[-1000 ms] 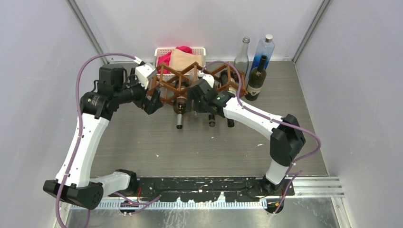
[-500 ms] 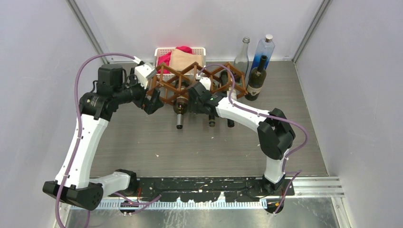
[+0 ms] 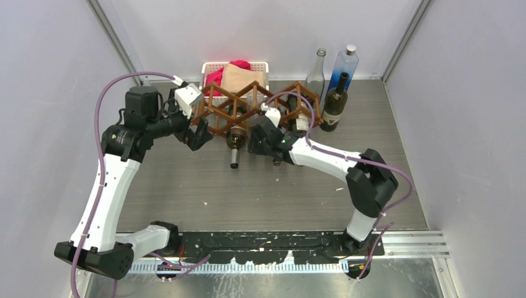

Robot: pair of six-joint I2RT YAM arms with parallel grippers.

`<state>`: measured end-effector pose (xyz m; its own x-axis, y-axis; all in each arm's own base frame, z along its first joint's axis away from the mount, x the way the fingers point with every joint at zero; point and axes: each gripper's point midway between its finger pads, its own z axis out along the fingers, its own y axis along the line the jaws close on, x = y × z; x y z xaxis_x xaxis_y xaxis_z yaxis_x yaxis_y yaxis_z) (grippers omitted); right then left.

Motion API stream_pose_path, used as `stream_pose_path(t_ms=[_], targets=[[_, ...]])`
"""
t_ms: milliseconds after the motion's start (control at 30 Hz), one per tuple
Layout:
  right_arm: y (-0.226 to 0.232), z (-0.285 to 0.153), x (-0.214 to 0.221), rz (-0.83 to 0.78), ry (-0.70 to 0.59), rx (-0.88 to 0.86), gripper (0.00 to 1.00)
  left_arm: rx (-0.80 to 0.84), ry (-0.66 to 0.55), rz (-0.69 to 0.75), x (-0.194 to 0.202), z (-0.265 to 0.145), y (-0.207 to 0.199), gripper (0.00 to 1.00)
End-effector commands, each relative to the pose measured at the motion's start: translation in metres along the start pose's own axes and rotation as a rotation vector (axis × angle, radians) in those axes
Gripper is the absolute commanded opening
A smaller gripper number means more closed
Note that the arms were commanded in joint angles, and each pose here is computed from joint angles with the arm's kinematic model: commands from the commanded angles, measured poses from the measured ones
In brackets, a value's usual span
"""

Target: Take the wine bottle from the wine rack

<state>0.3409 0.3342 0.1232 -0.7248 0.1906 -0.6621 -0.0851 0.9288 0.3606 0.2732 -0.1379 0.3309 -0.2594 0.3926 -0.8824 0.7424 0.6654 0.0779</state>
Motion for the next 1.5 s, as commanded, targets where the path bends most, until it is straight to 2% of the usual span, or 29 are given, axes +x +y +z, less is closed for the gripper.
stream_pose_path(t_ms=[0, 133, 267, 467, 800, 1067, 1367, 1467], targets=[[0.027, -0.049, 0.004, 0.051, -0.053, -0.143, 0.01, -0.001, -0.055, 0.090, -0.008, -0.001, 0.002, 1.00], [0.037, -0.085, 0.021, 0.047, -0.043, -0.238, 0.01, 0.037, -0.077, 0.161, -0.005, -0.003, -0.007, 1.00], [0.036, -0.120, 0.020, 0.047, -0.051, -0.290, 0.01, 0.078, -0.089, 0.223, 0.001, -0.004, -0.016, 1.00], [0.024, -0.147, 0.028, 0.068, -0.030, -0.316, 0.01, 0.109, -0.072, 0.347, 0.016, -0.002, -0.020, 1.00], [0.015, -0.197, 0.033, -0.012, 0.041, -0.374, 0.01, 0.157, -0.072, 0.500, 0.038, -0.002, -0.031, 1.00], [0.043, -0.243, 0.020, -0.088, 0.100, -0.526, 0.01, 0.227, -0.104, 0.502, 0.043, -0.004, -0.051, 1.00], [0.081, -0.268, 0.017, -0.215, 0.180, -0.676, 0.01, 0.276, -0.091, 0.530, 0.051, 0.002, -0.067, 1.00], [0.093, -0.278, 0.015, -0.243, 0.192, -0.725, 0.01, 0.272, -0.138, 0.557, 0.042, 0.006, -0.071, 1.00]])
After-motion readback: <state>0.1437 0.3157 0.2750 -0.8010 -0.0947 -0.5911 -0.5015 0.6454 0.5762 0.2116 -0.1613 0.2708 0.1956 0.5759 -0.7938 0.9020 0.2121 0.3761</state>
